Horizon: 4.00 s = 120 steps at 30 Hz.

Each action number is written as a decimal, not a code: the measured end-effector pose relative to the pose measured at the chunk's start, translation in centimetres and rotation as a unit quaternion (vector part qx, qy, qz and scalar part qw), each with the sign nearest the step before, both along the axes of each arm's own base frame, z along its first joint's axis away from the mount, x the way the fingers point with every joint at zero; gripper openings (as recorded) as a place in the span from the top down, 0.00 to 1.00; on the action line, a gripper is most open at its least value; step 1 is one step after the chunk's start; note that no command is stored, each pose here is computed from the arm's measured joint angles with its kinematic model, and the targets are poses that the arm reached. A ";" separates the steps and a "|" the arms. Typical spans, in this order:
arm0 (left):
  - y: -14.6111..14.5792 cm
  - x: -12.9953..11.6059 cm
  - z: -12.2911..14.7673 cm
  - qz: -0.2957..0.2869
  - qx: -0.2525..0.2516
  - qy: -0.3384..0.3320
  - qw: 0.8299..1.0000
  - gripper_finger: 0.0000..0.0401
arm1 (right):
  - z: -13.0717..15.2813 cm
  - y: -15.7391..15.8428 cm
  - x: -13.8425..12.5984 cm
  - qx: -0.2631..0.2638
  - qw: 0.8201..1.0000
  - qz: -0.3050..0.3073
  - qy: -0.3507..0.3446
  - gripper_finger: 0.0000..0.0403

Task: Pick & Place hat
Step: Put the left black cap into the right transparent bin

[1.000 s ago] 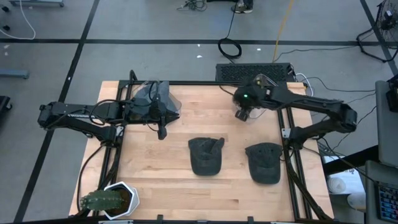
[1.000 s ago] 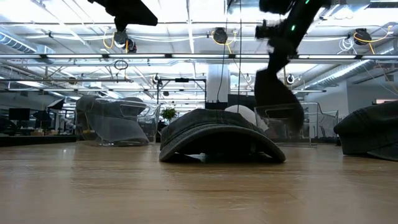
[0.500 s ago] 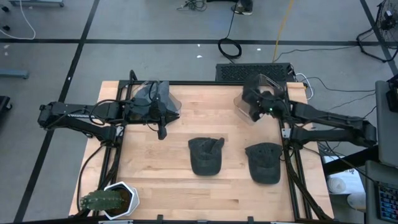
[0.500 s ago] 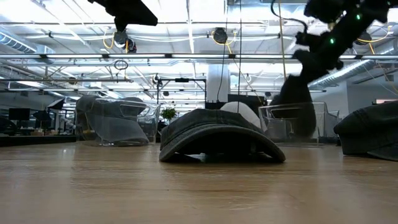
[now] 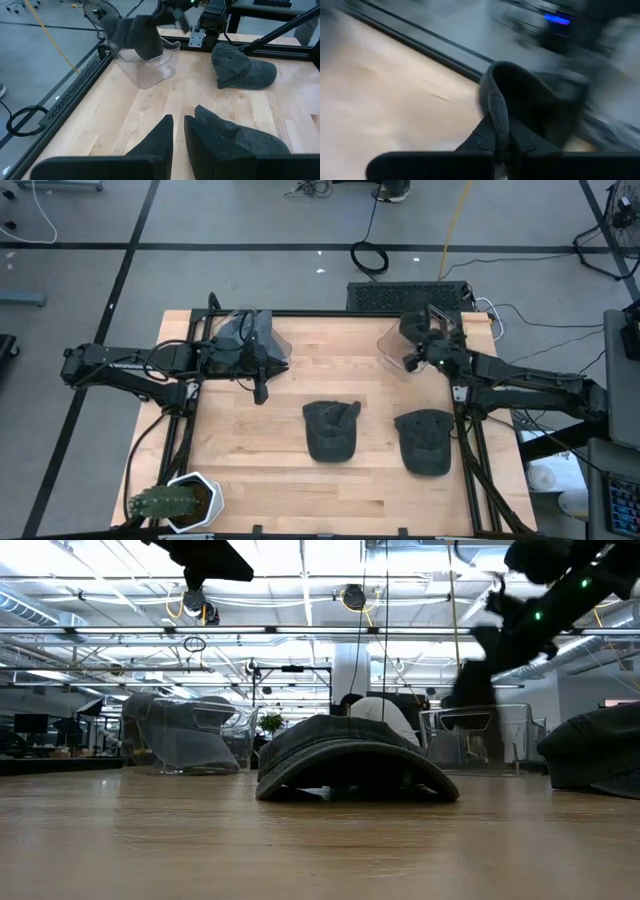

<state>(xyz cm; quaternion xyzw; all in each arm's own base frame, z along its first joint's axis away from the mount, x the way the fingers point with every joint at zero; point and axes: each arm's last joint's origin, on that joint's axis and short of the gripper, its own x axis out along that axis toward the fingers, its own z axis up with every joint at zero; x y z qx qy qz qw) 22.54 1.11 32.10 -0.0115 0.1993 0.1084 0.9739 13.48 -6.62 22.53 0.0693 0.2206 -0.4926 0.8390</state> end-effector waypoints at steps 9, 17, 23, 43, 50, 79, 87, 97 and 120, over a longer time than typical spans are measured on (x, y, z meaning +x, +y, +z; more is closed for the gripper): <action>0.0 0.0 0.0 0.000 0.000 0.000 1.000 0.86 | 0.9 0.8 -0.5 0.041 0.984 0.102 -0.138 1.00; 0.0 0.0 0.0 0.000 0.000 0.000 1.000 0.86 | -4.0 1.0 -1.6 0.060 0.982 0.060 -0.166 1.00; 0.0 0.0 0.0 0.000 0.000 0.000 1.000 0.86 | -6.1 1.1 -2.5 0.031 0.988 -0.009 -0.152 1.00; 0.0 0.0 0.0 0.000 0.000 0.000 1.000 0.86 | -6.3 2.1 -2.3 0.030 0.990 0.044 -0.131 0.70; 0.0 0.0 0.0 0.000 0.000 0.000 1.000 0.86 | -4.9 2.8 -2.0 0.062 0.963 0.148 -0.217 0.48; 0.0 0.0 0.0 0.000 0.000 0.000 1.000 0.86 | 0.7 3.2 -1.2 0.035 0.922 0.260 -0.286 0.49; 0.0 0.0 0.0 0.000 0.000 0.000 1.000 0.86 | 3.7 3.5 -0.6 0.006 0.949 0.283 -0.138 0.49; 0.0 0.0 0.0 0.000 0.000 0.000 1.000 0.86 | 1.8 4.2 2.2 0.016 0.929 0.278 0.245 0.49; 0.0 0.0 0.0 -0.001 0.000 0.000 1.000 0.86 | -1.5 4.5 4.7 -0.023 0.900 0.212 0.381 0.48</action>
